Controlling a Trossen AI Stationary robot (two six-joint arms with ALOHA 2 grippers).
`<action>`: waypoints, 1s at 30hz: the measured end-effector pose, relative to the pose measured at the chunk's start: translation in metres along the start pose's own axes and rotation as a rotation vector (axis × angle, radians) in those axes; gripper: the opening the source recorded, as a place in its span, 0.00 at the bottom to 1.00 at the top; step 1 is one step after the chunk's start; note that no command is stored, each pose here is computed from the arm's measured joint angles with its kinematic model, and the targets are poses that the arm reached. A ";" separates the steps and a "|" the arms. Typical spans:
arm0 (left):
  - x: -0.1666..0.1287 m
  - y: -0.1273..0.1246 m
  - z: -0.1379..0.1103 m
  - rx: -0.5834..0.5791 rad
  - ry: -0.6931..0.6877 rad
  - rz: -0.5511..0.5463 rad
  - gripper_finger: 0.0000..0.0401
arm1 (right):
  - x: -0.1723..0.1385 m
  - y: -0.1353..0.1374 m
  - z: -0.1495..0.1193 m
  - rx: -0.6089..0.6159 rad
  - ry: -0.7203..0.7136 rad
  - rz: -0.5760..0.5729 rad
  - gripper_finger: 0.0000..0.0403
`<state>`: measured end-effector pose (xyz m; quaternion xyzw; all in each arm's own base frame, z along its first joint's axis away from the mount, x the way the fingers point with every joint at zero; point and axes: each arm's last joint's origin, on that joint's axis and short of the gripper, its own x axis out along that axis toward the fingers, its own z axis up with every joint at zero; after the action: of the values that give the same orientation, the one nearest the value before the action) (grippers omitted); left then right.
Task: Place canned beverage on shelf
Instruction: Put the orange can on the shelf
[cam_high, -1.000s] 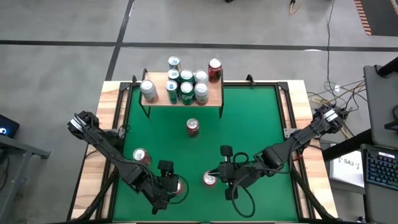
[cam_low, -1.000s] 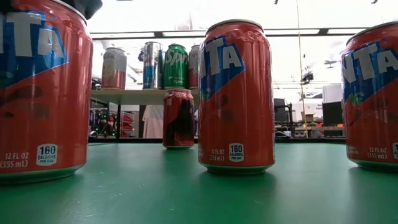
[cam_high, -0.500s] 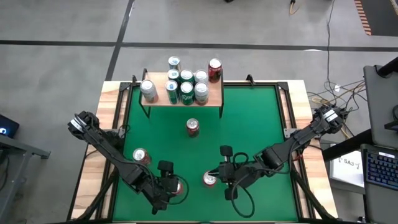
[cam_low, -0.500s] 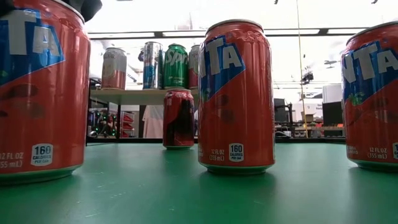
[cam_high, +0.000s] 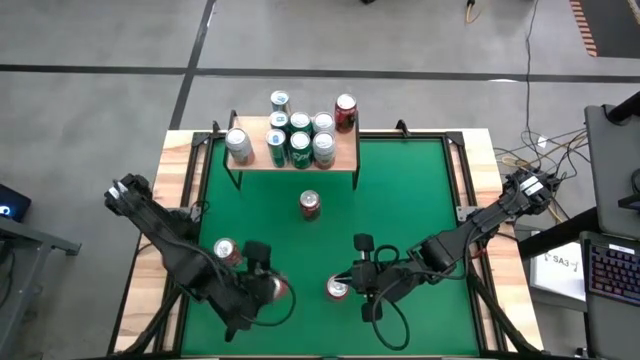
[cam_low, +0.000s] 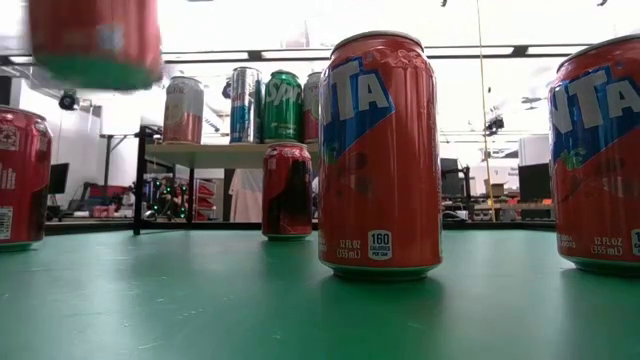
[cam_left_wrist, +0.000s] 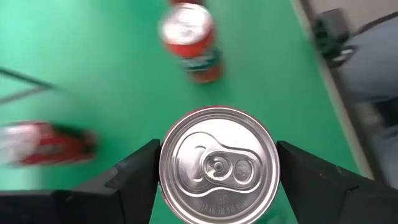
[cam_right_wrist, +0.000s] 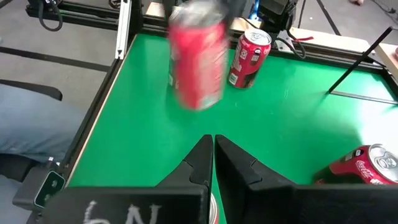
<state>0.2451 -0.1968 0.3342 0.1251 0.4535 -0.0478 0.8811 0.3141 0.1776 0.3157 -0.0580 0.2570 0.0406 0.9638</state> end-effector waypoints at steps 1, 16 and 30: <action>-0.011 0.007 0.003 0.014 0.012 0.034 0.67 | 0.000 0.000 0.000 -0.002 0.000 0.000 0.02; -0.157 0.157 0.023 -0.034 -0.113 0.398 0.67 | -0.006 -0.045 0.014 -0.154 -0.026 -0.096 0.02; -0.198 0.310 -0.036 -0.377 -0.018 0.664 0.67 | -0.031 -0.121 0.027 -0.190 -0.042 -0.201 0.02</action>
<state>0.1622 0.1059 0.5299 0.1007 0.3814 0.3233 0.8602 0.3133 0.0595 0.3652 -0.1736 0.2247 -0.0310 0.9583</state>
